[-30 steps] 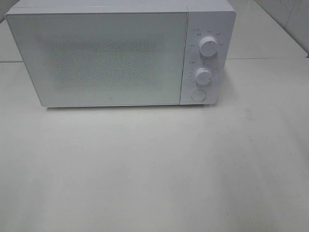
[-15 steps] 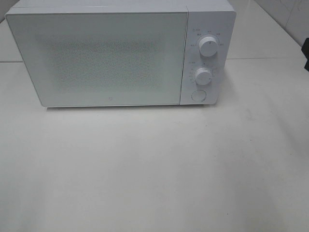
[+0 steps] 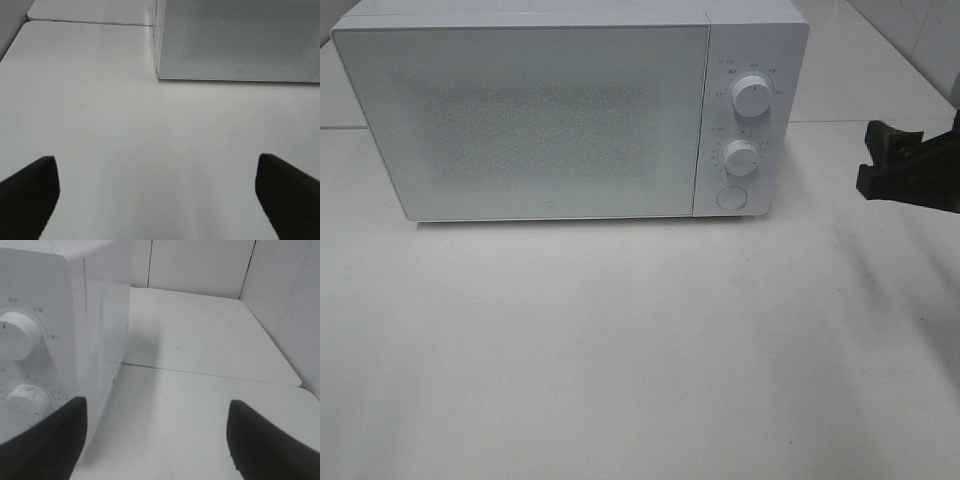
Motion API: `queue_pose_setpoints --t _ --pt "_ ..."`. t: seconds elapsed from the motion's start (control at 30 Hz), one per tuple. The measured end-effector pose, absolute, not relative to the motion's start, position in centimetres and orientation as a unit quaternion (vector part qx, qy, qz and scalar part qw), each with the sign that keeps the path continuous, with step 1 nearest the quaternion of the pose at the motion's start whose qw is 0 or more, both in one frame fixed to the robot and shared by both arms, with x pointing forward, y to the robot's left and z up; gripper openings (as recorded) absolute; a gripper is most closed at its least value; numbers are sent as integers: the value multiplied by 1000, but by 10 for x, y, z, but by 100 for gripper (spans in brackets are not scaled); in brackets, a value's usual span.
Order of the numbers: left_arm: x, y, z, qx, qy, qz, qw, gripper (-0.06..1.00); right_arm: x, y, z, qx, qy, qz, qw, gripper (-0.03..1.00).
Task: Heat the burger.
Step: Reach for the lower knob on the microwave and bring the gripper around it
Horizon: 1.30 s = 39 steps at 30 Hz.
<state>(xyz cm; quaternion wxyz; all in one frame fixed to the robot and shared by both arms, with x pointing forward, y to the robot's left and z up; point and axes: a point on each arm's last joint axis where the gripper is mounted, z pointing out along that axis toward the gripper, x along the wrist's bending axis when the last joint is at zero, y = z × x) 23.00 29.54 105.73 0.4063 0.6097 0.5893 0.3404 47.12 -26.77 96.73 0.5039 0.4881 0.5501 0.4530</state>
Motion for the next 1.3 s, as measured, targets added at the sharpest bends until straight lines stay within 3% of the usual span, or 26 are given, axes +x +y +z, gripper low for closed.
queue_pose_setpoints --t 0.77,1.3 --pt "230 295 1057 610 589 340 406 99 449 -173 922 515 565 441 470 76" --pt "230 295 1057 610 589 340 406 99 466 -159 915 517 562 441 473 76"
